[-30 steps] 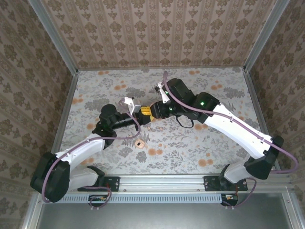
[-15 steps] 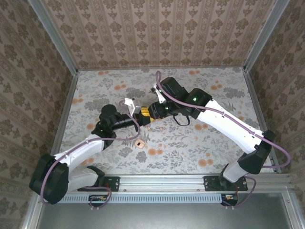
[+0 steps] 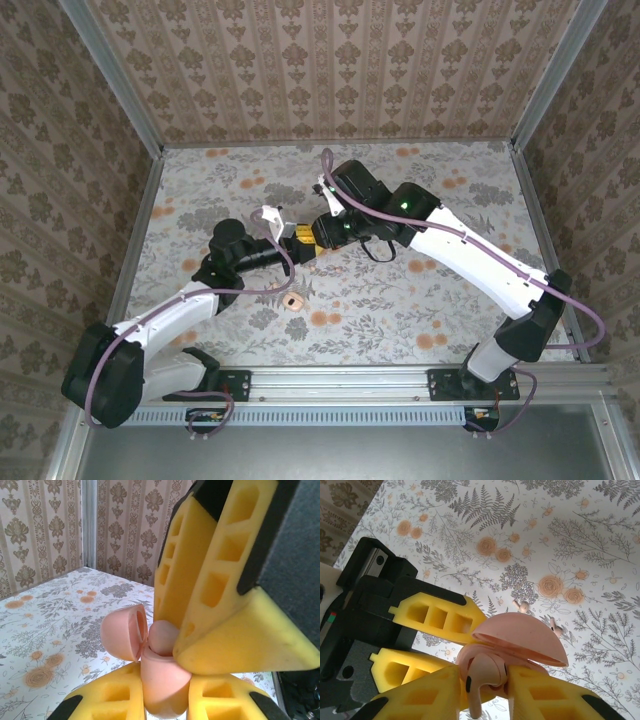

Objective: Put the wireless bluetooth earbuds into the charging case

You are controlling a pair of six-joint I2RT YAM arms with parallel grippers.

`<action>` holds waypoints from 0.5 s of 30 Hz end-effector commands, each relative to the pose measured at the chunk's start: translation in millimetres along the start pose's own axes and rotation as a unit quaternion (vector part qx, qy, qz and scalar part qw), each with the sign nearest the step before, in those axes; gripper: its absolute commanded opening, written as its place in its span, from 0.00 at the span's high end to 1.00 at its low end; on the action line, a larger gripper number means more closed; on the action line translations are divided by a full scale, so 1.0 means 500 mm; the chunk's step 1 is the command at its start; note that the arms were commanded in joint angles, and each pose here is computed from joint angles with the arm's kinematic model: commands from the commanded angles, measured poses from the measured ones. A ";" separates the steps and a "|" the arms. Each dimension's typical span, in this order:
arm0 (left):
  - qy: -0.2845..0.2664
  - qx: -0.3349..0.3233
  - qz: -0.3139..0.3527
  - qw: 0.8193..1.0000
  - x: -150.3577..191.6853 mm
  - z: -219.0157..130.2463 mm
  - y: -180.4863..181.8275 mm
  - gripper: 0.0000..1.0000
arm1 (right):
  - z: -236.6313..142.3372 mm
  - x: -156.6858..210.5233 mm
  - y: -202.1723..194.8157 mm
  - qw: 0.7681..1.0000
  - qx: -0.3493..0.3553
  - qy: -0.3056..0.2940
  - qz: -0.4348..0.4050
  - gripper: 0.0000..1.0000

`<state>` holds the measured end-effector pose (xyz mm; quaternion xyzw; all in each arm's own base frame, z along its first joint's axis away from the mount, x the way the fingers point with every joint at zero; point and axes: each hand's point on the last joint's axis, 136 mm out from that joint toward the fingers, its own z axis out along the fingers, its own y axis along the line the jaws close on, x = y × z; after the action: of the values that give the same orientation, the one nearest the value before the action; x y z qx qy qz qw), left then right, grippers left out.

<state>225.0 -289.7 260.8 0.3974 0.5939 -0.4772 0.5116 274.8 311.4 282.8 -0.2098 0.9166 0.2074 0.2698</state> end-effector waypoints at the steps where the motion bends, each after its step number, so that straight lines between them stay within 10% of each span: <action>1: -0.016 0.009 0.030 0.999 -0.030 0.000 -0.013 1.00 | 0.001 0.004 -0.006 1.000 0.012 0.009 -0.007 0.76; 15: -0.016 0.009 0.029 0.999 -0.029 -0.001 -0.014 1.00 | 0.004 -0.002 -0.025 0.995 -0.061 -0.024 0.070 0.80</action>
<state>227.4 -288.9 253.9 0.3918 0.6081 -0.4720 0.5039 279.7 302.3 273.0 -0.1752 0.9148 0.2555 0.2591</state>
